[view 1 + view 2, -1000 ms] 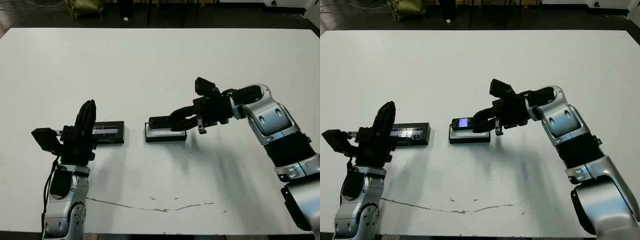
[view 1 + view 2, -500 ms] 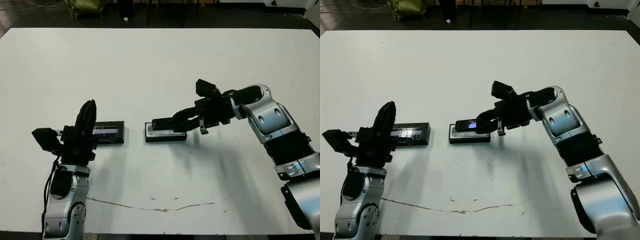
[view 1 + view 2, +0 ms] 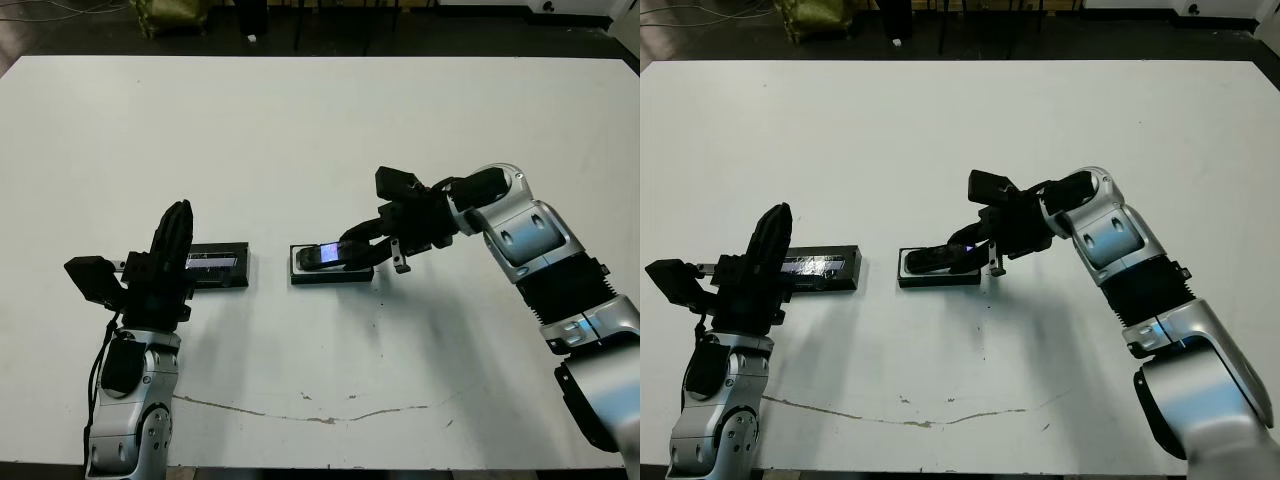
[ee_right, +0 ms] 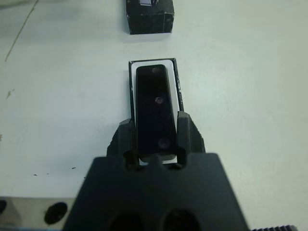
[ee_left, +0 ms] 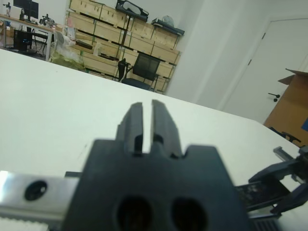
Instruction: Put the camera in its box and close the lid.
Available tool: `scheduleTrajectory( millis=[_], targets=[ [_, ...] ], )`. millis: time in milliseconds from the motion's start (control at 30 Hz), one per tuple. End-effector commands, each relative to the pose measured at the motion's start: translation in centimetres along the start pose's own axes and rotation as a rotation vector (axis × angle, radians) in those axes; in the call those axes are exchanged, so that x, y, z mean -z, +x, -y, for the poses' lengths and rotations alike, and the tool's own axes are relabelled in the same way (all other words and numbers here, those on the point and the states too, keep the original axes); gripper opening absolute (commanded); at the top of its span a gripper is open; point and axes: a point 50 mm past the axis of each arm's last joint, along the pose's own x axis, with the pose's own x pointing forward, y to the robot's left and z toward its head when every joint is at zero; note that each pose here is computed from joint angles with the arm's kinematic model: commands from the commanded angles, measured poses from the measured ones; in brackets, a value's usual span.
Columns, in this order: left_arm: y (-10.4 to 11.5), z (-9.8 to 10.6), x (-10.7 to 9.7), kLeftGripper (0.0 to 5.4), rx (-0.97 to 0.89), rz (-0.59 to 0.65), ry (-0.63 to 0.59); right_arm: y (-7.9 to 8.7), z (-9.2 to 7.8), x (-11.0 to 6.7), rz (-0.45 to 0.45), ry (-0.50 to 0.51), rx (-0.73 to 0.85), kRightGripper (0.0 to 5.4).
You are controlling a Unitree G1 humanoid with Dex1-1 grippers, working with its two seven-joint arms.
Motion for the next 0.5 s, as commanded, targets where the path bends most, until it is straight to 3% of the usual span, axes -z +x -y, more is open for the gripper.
scheduleTrajectory(
  millis=[33,500],
  targets=[
    [-0.5,-0.4,0.6,0.00,-0.020,-0.033,0.007,0.4,0.1,0.0,-0.020,0.003,-0.005,0.33],
    [-0.5,-0.5,0.7,0.00,-0.020,-0.030,0.006,1.5,0.2,0.2,-0.006,0.022,-0.011,0.33]
  ],
)
